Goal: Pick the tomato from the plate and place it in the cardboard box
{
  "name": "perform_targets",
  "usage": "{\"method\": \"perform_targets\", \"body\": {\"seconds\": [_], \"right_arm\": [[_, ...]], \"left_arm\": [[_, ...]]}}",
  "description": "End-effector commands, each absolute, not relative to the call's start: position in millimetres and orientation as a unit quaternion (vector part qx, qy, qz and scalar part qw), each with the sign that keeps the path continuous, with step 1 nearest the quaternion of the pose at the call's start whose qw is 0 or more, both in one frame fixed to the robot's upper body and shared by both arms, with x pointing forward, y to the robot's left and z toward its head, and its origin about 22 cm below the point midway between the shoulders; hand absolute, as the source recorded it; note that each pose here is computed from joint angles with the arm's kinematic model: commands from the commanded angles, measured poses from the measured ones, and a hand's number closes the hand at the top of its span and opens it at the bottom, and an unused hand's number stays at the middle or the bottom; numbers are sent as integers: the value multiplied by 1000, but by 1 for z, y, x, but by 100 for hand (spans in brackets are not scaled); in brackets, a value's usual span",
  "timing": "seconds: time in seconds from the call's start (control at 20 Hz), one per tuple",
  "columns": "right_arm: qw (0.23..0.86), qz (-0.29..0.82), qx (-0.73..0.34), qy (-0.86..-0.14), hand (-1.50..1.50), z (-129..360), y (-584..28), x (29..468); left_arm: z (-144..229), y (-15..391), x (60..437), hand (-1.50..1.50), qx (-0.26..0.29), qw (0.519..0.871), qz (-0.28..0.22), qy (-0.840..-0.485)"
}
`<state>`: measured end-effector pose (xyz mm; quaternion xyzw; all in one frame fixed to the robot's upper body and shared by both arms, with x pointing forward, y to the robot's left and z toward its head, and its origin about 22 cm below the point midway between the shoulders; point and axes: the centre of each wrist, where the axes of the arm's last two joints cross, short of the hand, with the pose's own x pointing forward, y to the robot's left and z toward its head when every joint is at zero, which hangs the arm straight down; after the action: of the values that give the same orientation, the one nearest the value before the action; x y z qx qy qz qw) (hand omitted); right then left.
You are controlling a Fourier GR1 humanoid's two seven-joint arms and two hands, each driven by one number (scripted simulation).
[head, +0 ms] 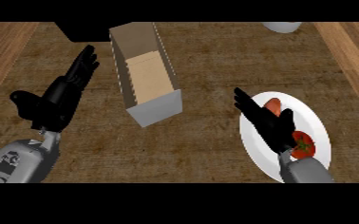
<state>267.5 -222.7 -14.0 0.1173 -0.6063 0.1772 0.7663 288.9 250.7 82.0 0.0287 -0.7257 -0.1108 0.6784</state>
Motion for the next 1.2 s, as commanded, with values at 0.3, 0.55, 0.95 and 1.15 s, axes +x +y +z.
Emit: {"method": "perform_targets", "body": {"seconds": [0.3, 0.55, 0.95, 1.15], "right_arm": [[624, 103, -353, -689, -150, 58, -379, 271], [467, -198, -438, -743, -150, 47, -364, 255], [523, -25, -525, -671, -150, -5, -353, 164], [591, 57, -529, -606, -150, 7, -364, 133]], "left_arm": [[44, 305, 267, 0, 169, 728, -79, -659], [18, 303, 244, 0, 183, 738, -64, -646], [9, 294, 238, 0, 187, 724, -83, -658], [15, 290, 239, 0, 177, 729, -86, -656]]}}
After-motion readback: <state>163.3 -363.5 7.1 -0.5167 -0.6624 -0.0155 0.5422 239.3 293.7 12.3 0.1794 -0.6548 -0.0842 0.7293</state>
